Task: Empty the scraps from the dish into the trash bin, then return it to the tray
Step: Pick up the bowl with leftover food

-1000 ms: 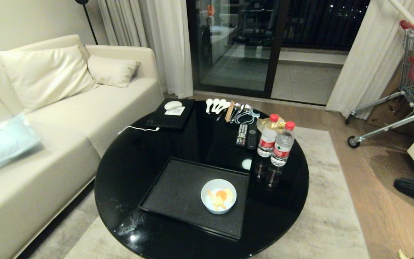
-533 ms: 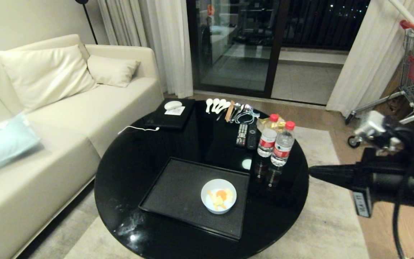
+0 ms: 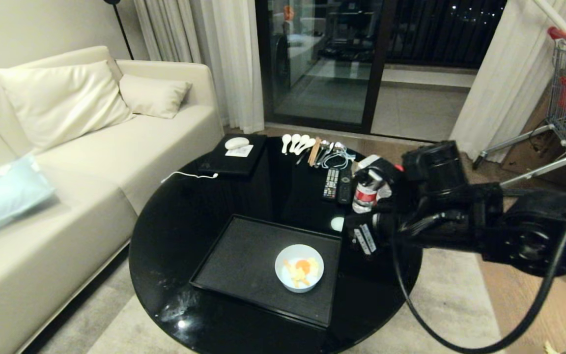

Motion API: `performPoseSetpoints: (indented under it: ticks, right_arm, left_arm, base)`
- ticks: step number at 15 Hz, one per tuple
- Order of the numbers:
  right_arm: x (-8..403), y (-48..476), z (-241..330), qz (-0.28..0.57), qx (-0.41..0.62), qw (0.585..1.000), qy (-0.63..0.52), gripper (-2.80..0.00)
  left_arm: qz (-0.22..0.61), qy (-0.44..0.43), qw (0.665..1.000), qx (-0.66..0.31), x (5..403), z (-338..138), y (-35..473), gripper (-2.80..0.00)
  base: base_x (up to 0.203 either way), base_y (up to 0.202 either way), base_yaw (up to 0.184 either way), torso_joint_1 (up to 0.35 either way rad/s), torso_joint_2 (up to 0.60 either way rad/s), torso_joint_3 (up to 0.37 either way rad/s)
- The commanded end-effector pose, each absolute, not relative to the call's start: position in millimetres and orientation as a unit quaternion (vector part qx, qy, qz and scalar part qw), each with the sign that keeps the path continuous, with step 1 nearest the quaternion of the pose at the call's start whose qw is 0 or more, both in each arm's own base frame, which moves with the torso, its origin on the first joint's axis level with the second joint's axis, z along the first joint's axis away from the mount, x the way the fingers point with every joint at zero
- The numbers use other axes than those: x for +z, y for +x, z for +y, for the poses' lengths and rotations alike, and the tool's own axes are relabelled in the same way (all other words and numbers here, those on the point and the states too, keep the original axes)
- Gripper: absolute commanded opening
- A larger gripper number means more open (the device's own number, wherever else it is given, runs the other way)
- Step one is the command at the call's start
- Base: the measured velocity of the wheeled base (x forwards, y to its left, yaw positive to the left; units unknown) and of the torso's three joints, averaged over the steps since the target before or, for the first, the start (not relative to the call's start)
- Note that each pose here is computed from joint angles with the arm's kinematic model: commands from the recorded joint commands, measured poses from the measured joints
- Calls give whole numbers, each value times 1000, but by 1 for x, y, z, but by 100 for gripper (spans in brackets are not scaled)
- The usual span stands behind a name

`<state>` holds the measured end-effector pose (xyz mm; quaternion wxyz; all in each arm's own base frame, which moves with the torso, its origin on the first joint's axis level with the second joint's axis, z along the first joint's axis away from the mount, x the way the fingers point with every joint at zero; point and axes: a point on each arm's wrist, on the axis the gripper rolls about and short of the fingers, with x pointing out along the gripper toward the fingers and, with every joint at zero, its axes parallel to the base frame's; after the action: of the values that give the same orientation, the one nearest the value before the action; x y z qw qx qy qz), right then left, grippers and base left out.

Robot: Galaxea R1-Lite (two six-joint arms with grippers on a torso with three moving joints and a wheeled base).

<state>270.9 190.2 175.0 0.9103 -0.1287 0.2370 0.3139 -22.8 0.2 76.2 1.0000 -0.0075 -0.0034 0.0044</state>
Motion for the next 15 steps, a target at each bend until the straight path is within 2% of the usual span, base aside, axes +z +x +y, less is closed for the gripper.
performPoseSetpoints:
  ticks: [1,5,9,11,14,15]
  right_arm:
    - [152,273,211,313,308,893,-98,-280]
    - [135,278,234,378,242,893,-28,-280]
    - [150,291,263,414,202,886,54,-280]
    - [143,295,279,450,169,872,86,-280]
    - [131,292,283,476,140,863,89,-280]
    - [127,293,284,480,138,862,87,0]
  left_arm:
    - [-4,-8,1000,5,76,0,-23,-280]
    - [-4,-8,1000,5,76,0,-23,-280]
    - [-4,-8,1000,5,76,0,-23,-280]
    - [-4,-8,1000,5,76,0,-23,-280]
    - [-4,-8,1000,5,76,0,-23,-280]
    - [-4,-8,1000,5,76,0,-23,-280]
  base:
    - [0,0,0,0,0,0]
    - [0,0,0,0,0,0]
    - [0,0,0,0,0,0]
    - [0,0,0,0,0,0]
    - [0,0,0,0,0,0]
    - [0,0,0,0,0,0]
